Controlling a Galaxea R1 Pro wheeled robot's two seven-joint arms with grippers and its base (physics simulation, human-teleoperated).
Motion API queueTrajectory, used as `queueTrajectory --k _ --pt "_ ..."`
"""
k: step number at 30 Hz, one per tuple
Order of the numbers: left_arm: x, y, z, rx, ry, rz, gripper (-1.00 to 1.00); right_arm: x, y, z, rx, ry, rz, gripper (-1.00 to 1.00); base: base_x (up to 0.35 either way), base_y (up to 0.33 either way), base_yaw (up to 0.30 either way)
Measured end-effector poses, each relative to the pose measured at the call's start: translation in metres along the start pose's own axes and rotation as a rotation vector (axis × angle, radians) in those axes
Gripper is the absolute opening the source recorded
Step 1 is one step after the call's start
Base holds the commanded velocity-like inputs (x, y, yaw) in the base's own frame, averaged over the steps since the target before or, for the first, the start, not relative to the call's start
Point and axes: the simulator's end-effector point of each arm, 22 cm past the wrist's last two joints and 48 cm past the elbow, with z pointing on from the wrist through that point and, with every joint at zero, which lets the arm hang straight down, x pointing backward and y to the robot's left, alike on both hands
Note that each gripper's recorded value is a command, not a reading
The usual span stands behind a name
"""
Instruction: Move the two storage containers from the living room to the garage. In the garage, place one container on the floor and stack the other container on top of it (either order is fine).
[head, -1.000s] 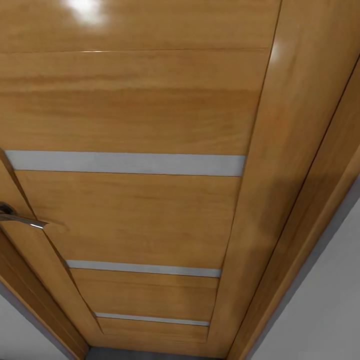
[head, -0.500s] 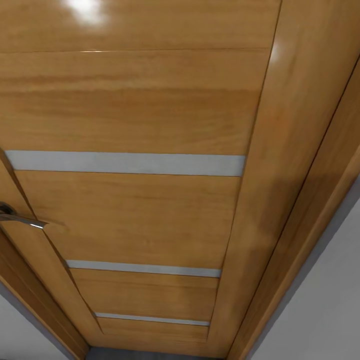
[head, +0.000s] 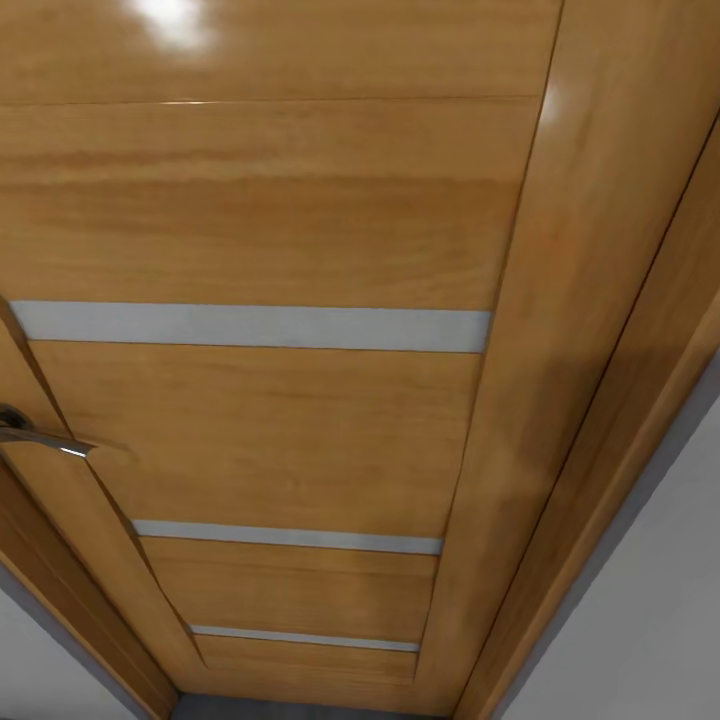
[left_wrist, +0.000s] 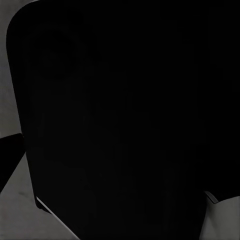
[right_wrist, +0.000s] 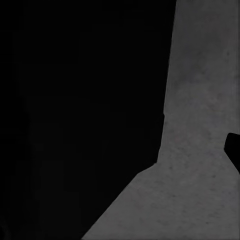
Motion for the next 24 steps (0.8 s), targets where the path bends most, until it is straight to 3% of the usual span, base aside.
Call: queueTrajectory --k 13,19,22,24 --pt "-0.006 0.000 0.000 0.000 -0.018 -0.002 1.00 0.001 0.000 0.000 0.000 0.001 0.018 1.00 0.000 0.000 0.000" --pt "-0.076 0.004 -0.005 -0.007 -0.197 -0.001 1.00 -0.001 0.006 0.000 -0.007 -0.002 0.016 1.00 0.000 0.000 0.000" --pt "-0.156 0.005 -0.023 -0.009 -0.362 0.000 1.00 -0.003 0.007 0.000 -0.008 -0.007 0.016 1.00 0.000 0.000 0.000" --pt "-0.194 0.006 -0.038 -0.010 -0.432 0.000 1.00 -0.008 0.007 0.000 -0.008 -0.017 0.016 1.00 0.000 0.000 0.000"
